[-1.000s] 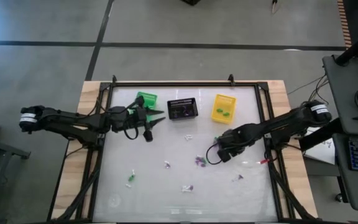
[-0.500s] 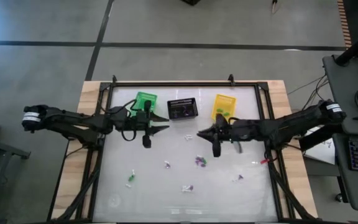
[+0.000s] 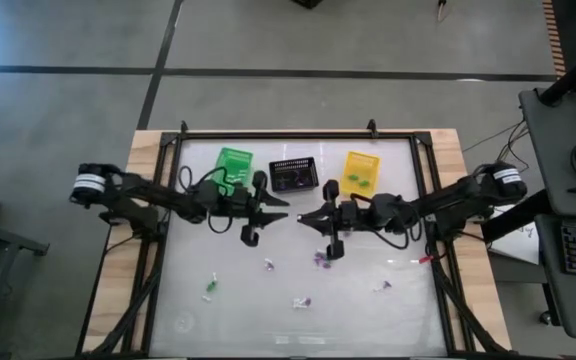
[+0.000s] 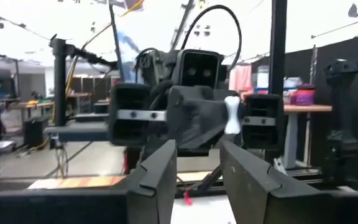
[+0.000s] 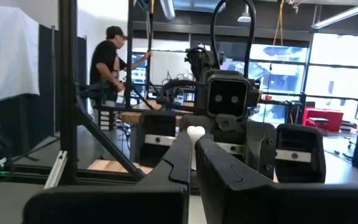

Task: Sort Halloween decoration
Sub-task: Put the white bone toy into the green basket

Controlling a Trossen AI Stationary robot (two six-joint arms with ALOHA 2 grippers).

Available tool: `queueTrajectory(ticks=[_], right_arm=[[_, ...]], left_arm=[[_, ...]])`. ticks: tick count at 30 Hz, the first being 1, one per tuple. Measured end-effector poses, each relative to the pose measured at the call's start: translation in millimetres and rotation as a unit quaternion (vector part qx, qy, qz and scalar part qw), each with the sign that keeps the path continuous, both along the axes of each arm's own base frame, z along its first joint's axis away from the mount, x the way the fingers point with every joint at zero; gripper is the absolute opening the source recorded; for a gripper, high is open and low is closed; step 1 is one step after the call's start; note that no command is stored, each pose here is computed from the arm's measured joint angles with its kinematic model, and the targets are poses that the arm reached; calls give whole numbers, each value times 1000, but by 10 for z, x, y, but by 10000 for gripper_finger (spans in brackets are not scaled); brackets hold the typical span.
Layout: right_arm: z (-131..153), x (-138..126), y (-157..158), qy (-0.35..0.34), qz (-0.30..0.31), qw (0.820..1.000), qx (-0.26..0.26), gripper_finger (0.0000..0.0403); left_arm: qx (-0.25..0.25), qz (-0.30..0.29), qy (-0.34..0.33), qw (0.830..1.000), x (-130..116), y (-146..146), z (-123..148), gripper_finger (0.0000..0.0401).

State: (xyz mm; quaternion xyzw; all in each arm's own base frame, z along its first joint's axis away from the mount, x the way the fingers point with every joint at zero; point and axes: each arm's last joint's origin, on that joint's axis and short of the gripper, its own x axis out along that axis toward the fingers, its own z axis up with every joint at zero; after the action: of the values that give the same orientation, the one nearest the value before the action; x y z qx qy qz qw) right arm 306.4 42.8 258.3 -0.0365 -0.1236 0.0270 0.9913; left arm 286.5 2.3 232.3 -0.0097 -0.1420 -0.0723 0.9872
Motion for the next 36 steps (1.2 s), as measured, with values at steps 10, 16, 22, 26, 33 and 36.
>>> queueTrajectory(ticks=[10,16,22,26,33,36], right_arm=[[-6,51,-131,-4,-16,1000,24,9],[-26,64,-145,2,-17,999,30,9],[-31,65,-144,5,-14,999,36,9],[-51,69,-142,15,-12,999,38,9],[-56,69,-142,17,-12,999,38,9],[-56,69,-142,17,-13,999,38,9]], left_arm=[[-2,-32,-3,999,95,-14,-139,149],[-9,-34,-10,999,252,-9,-113,148],[-7,-35,-14,999,327,-8,-96,133],[4,-38,-20,999,302,-8,-73,118],[5,-36,-22,999,284,11,-70,92],[6,-36,-22,999,284,11,-71,66]])
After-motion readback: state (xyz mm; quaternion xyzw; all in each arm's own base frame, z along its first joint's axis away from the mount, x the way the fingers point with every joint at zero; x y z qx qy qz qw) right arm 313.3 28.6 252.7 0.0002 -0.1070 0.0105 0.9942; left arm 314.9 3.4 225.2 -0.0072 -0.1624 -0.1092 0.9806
